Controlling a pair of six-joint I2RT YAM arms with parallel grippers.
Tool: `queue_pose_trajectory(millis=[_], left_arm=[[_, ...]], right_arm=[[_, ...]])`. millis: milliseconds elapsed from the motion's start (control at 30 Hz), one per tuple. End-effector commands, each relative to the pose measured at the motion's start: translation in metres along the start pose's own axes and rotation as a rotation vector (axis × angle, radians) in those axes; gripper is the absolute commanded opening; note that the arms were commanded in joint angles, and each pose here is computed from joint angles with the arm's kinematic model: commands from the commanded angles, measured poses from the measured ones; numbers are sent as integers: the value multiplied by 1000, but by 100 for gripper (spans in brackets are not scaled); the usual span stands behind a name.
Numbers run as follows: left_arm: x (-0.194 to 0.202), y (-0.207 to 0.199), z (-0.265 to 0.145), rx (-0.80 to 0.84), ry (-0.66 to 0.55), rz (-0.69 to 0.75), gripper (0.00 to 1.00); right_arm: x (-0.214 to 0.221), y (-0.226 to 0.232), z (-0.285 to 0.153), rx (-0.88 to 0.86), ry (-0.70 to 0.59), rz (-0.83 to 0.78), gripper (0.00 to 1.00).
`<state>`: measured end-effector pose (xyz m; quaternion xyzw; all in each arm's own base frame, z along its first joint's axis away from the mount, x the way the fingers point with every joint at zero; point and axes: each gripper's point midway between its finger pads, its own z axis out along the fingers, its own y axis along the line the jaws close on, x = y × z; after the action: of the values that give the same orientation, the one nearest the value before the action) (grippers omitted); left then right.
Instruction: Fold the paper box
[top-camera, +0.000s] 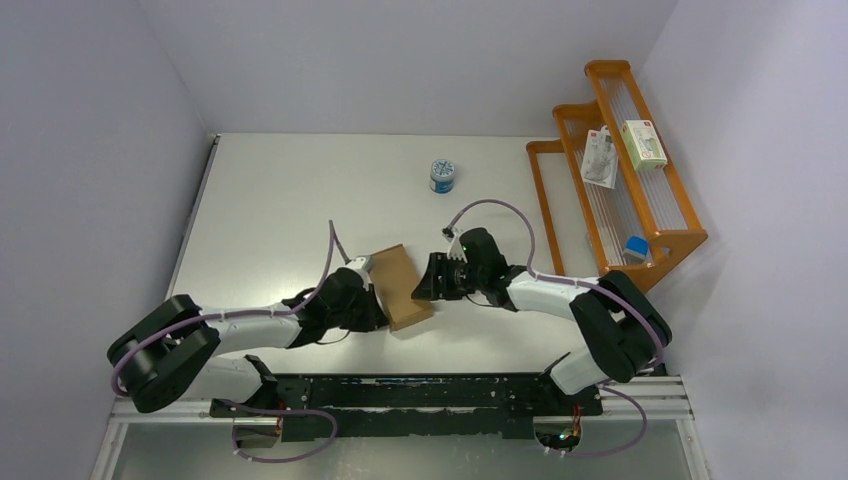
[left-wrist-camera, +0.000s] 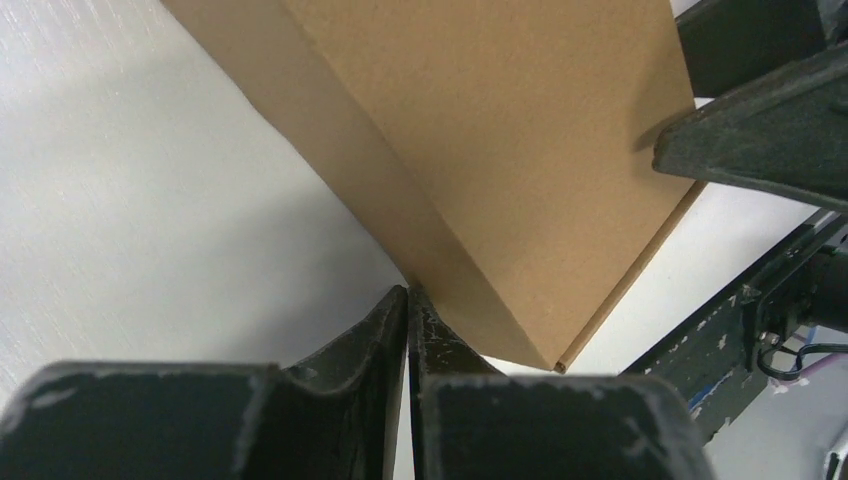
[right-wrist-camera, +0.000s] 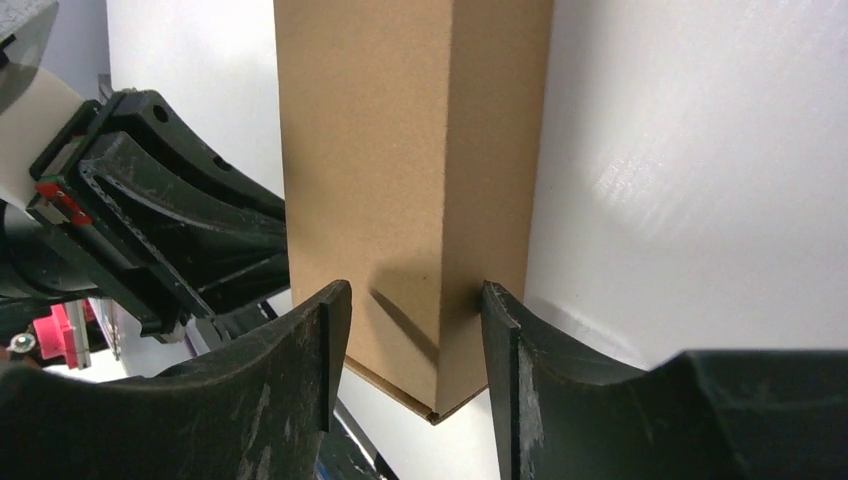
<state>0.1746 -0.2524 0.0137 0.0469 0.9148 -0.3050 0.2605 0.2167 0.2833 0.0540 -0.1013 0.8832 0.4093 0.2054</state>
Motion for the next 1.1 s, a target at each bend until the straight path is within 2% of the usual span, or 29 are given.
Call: queue_pose_trajectory(millis=[0,167,433,567,767,1067], left_arm=[[8,6,3,-25,-8,-59,12],[-2,-3,5,22,-71,-163,12],[-47,-7,21,-25,-193,-160,12],[-57,17,20,-131,-199,-111,12],[-68,45,-2,-235,-247,-67,13],[-69,52,-15,-260,-206,-30,14]], right_arm=[[18,21,8,-73,33,44,53],[24,33,12,-78,-1,106,50],[5,41,15,-68,-94,106,44],[-11,35,17,-7,-113,46,47],[-23,18,8,50,-131,18,51],[-22,11,0,75,-129,-3,57]])
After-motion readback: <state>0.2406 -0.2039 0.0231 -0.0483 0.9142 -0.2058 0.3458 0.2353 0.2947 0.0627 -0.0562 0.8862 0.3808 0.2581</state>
